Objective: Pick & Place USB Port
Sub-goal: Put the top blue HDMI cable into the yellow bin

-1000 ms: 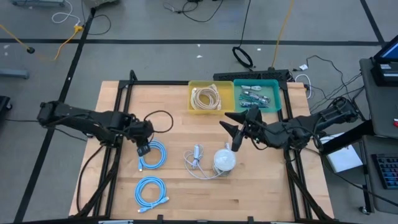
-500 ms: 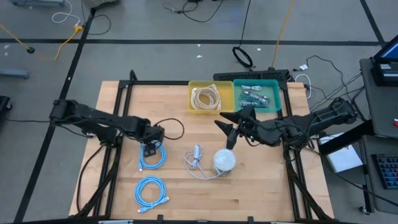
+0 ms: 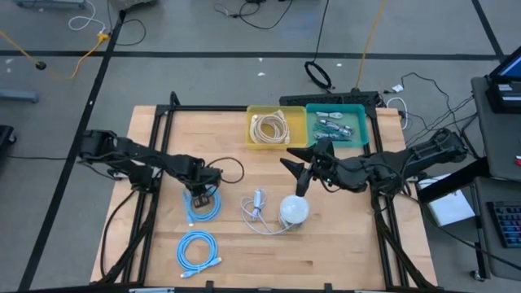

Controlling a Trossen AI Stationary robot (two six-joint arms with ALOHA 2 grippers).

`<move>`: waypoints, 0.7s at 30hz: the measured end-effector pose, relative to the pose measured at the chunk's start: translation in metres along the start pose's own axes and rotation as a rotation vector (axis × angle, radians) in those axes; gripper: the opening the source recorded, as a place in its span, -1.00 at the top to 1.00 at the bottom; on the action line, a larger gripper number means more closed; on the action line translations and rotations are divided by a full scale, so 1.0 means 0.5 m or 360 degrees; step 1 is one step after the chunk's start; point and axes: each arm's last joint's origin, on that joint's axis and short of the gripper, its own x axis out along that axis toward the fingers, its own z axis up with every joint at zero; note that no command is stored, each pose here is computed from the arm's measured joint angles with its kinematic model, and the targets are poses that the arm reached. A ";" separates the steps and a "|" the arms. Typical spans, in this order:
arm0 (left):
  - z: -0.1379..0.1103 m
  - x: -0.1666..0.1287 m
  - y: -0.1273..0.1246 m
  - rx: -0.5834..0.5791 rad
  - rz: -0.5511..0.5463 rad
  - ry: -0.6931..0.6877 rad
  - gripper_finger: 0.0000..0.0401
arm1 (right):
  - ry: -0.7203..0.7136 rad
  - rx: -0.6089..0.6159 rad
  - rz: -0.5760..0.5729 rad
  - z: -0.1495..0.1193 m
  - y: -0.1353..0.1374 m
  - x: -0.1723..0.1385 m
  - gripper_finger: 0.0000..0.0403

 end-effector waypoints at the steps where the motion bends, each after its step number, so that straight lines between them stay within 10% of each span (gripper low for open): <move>1: 0.003 -0.006 0.002 -0.0061 -0.0011 -0.0016 0.82 | 0.0000 -0.0002 0.0001 0.000 0.000 0.000 0.06; 21: 0.200 -0.252 0.194 -0.1395 -0.0685 -0.1473 0.95 | -0.0001 -0.0001 0.0012 -0.001 0.003 -0.002 0.06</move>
